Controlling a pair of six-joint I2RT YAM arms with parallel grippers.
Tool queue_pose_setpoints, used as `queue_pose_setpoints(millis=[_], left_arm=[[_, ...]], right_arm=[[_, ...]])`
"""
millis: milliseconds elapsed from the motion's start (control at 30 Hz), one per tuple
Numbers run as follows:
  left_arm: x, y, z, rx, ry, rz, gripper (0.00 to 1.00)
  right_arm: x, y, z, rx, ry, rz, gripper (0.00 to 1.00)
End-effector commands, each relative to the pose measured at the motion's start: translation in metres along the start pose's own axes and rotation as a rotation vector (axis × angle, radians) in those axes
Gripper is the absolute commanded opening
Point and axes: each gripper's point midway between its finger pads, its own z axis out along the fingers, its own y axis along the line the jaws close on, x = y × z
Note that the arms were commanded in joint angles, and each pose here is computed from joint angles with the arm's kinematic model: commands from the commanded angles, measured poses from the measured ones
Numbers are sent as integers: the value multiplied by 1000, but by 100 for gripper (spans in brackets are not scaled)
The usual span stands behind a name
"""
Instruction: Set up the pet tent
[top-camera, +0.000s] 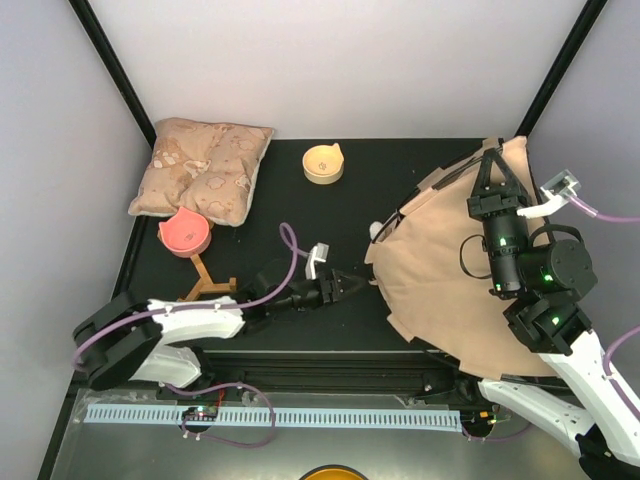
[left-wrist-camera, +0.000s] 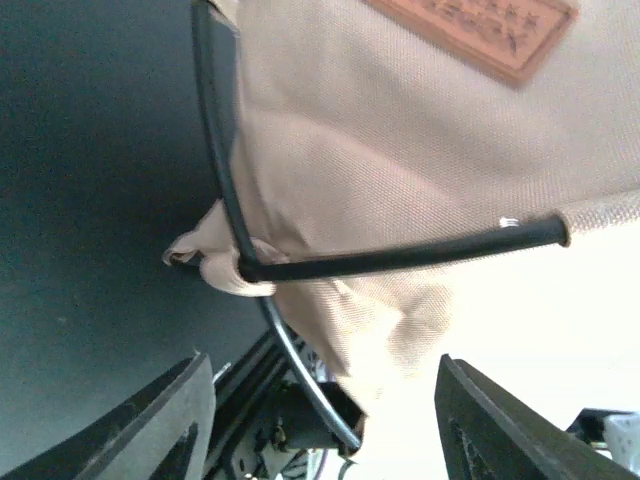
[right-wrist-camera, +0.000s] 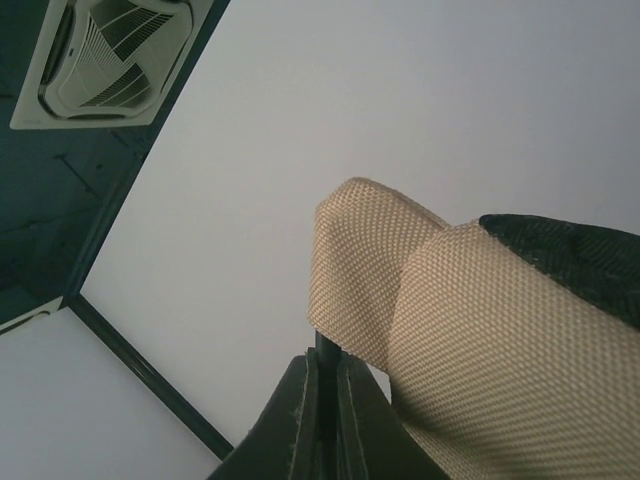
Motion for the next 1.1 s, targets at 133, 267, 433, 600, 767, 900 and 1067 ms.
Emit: queue_pose_setpoints(millis=[133,267,433,600,767,900,1067], left_arm=[[23,-48,39,227,78,-152,47],[36,-53,57,256,102,-199,44],[34,-46,66,301,78,-260,14],[11,-40,51,286,-22,-189,2],[-38,-50,25,82,-142,92,2],[-100,-101,-15,-128,-270,432,2],[-147,-146,-73,-334,-199,624,2]], right_arm=[[-17,6,1,-10,-71,51,1],[-19,8,0,-17,-74,51,1],[-21,9,-2,-22,-71,53,1],[-26,10,-7,-25,-74,44,5],[-33,12,-17,-38,-56,41,54],[-29,6,-26,-26,-7,86,63],[-20,-12,-39,30,51,124,70]])
